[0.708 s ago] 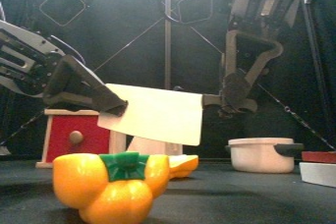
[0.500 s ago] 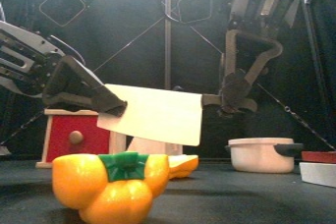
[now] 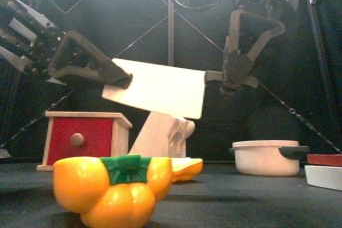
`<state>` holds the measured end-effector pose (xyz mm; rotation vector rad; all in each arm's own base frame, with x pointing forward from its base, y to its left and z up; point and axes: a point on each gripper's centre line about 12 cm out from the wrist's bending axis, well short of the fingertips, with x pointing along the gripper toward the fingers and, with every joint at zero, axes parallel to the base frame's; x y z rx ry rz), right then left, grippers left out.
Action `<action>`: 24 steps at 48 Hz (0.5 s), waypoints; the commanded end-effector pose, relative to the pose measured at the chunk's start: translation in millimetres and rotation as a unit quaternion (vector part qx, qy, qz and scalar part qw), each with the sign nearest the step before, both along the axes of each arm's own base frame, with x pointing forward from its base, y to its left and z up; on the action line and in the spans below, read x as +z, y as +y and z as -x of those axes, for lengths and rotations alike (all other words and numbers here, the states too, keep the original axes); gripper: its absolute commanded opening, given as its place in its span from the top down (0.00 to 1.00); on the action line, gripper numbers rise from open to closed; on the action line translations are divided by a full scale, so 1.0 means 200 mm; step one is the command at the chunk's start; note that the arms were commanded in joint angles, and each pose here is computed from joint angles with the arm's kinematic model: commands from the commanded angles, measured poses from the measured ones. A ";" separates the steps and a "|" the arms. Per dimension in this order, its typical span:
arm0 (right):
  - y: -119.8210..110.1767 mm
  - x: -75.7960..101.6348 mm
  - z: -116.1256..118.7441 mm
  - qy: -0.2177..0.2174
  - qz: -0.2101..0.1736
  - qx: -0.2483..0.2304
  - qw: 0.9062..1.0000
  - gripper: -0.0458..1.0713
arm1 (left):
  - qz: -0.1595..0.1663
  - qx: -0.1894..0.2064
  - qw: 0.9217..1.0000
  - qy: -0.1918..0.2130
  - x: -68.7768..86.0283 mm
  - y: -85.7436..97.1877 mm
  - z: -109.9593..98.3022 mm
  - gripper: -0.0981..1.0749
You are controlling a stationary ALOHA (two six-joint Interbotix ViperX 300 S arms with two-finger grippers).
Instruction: Put cleaver in holder
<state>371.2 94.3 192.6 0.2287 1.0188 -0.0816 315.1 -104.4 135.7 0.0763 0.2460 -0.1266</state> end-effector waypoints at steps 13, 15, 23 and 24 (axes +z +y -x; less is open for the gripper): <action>-0.07 0.23 0.07 -0.022 -0.018 -0.030 0.999 0.54 | 0.024 0.027 0.998 -0.052 0.19 0.10 0.04 0.47; -0.09 0.24 0.08 -0.020 -0.021 -0.036 0.999 0.54 | 0.029 0.037 0.997 -0.061 0.22 0.13 0.05 0.47; -0.20 0.37 0.12 -0.024 -0.029 -0.074 0.997 0.54 | 0.052 0.102 0.989 -0.097 0.34 0.31 0.06 0.48; -0.22 0.38 0.12 -0.025 -0.031 -0.078 0.996 0.54 | 0.056 0.114 0.987 -0.101 0.36 0.34 0.05 0.48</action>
